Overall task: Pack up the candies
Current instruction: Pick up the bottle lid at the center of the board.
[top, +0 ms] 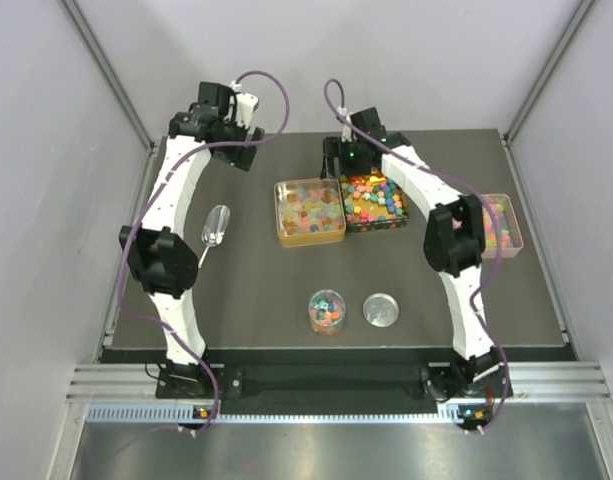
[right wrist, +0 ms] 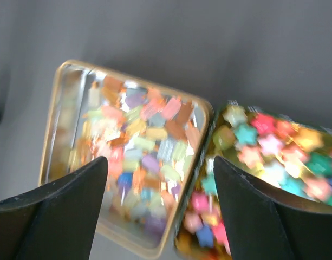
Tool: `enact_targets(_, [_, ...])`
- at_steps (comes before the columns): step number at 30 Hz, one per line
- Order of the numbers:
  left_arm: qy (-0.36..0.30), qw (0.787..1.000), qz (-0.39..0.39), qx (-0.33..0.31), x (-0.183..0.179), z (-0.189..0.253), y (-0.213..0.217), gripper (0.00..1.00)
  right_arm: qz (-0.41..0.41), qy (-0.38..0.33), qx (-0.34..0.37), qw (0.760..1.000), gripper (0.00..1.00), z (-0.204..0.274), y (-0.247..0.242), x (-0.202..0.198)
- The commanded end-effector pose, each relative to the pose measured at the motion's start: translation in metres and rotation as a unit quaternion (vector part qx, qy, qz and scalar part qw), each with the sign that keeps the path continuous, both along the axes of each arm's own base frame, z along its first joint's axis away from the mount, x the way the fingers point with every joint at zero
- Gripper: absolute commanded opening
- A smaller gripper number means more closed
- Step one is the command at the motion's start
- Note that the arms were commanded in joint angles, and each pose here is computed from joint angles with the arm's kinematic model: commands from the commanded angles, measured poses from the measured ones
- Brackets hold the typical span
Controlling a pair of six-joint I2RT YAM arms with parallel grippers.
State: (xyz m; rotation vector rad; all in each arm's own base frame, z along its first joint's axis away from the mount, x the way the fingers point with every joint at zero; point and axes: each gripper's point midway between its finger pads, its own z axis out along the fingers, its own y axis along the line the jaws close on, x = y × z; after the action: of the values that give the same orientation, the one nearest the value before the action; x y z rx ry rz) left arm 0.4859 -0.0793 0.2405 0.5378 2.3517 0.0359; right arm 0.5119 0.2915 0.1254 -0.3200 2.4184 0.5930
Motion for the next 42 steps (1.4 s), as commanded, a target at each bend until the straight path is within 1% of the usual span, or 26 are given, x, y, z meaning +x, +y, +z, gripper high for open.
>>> enact_targets(1, [-0.058,0.998,0.025,-0.028,-0.013,0.051,0.005,0.98,0.058,-0.223,0.006,0.973,0.78,0.172,-0.032,-0.020])
enact_targets(2, [-0.032,0.998,0.007,-0.062,-0.021,0.038,-0.008,0.98,0.080,-0.216,-0.022,0.973,0.78,0.146,-0.041,-0.033])
enact_targets(3, [-0.022,0.996,-0.001,-0.082,-0.029,0.036,-0.013,0.98,0.124,-0.269,-0.061,0.953,0.77,0.153,-0.049,-0.036])
enact_targets(4, [-0.006,0.994,0.003,-0.106,-0.033,0.029,-0.013,0.98,0.158,-0.309,-0.068,0.935,0.75,0.175,-0.054,-0.059])
enact_targets(5, [0.030,0.989,0.020,-0.140,-0.042,0.010,-0.019,0.99,0.193,-0.287,-0.095,0.933,0.74,0.133,-0.062,-0.077])
enact_targets(6, [0.050,0.983,0.006,-0.179,-0.047,0.004,-0.031,0.99,0.237,-0.308,-0.135,0.911,0.70,0.124,-0.071,-0.087])
enact_targets(7, [0.083,0.973,-0.009,-0.214,-0.055,-0.009,-0.040,0.99,0.274,-0.320,-0.140,0.896,0.68,0.125,-0.074,-0.109])
enact_targets(8, [0.105,0.964,-0.013,-0.243,-0.060,-0.014,-0.048,0.98,0.314,-0.286,-0.154,0.892,0.66,0.085,-0.081,-0.131])
enact_targets(9, [0.110,0.952,-0.028,-0.286,-0.059,-0.012,-0.062,0.98,0.359,-0.273,-0.169,0.877,0.61,0.067,-0.088,-0.150])
enact_targets(11, [0.129,0.939,-0.055,-0.313,-0.066,-0.019,-0.074,0.98,0.409,-0.237,-0.173,0.864,0.54,0.031,-0.097,-0.188])
enact_targets(12, [0.136,0.935,-0.065,-0.320,-0.066,-0.022,-0.079,0.98,0.446,-0.228,-0.186,0.845,0.49,0.018,-0.102,-0.204])
enact_targets(13, [0.131,0.936,-0.068,-0.320,-0.062,-0.019,-0.080,0.98,0.469,-0.215,-0.190,0.836,0.47,0.001,-0.108,-0.224])
enact_targets(14, [0.134,0.936,-0.073,-0.317,-0.057,-0.025,-0.080,0.98,0.499,-0.221,-0.196,0.815,0.46,-0.006,-0.107,-0.236])
enact_targets(15, [0.137,0.936,-0.073,-0.317,-0.056,-0.023,-0.080,0.98,0.511,-0.221,-0.197,0.806,0.45,-0.012,-0.108,-0.245])
enact_targets(16, [0.120,0.939,-0.086,-0.309,-0.050,-0.016,-0.079,0.97,0.523,-0.220,-0.197,0.799,0.44,-0.019,-0.112,-0.260])
enact_targets(17, [0.116,0.941,-0.093,-0.304,-0.045,-0.018,-0.079,0.94,0.546,-0.229,-0.197,0.782,0.43,-0.022,-0.108,-0.270])
enact_targets(19, [0.103,0.945,-0.100,-0.293,-0.038,-0.012,-0.078,0.90,0.576,-0.226,-0.191,0.762,0.42,-0.032,-0.110,-0.293])
enact_targets(20, [0.102,0.947,-0.101,-0.287,-0.034,-0.017,-0.077,0.88,0.602,-0.226,-0.192,0.741,0.42,-0.037,-0.108,-0.305])
enact_targets(24, [0.093,0.954,-0.104,-0.267,-0.025,-0.019,-0.072,0.74,0.643,-0.207,-0.176,0.716,0.42,-0.052,-0.109,-0.334])
enact_targets(28, [0.093,0.958,-0.095,-0.254,-0.023,-0.023,-0.067,0.73,0.678,-0.210,-0.164,0.685,0.42,-0.053,-0.111,-0.356])
enact_targets(29, [0.096,0.960,-0.089,-0.248,-0.022,-0.028,-0.065,0.73,0.695,-0.209,-0.163,0.669,0.42,-0.055,-0.113,-0.363])
enact_targets(32, [0.099,0.961,-0.083,-0.243,-0.018,-0.033,-0.063,0.73,0.719,-0.212,-0.156,0.643,0.41,-0.058,-0.116,-0.374])
enact_targets(35, [0.097,0.963,-0.080,-0.238,-0.014,-0.034,-0.061,0.74,0.730,-0.212,-0.156,0.630,0.40,-0.064,-0.115,-0.376])
enact_targets(37, [0.095,0.964,-0.082,-0.236,-0.014,-0.032,-0.061,0.74,0.730,-0.212,-0.161,0.629,0.39,-0.067,-0.115,-0.373])
enact_targets(39, [0.094,0.964,-0.079,-0.234,-0.014,-0.032,-0.060,0.73,0.734,-0.209,-0.162,0.626,0.35,-0.071,-0.113,-0.370])
enact_targets(42, [0.092,0.966,-0.076,-0.230,-0.014,-0.031,-0.058,0.74,0.738,-0.199,-0.163,0.624,0.34,-0.076,-0.111,-0.366])
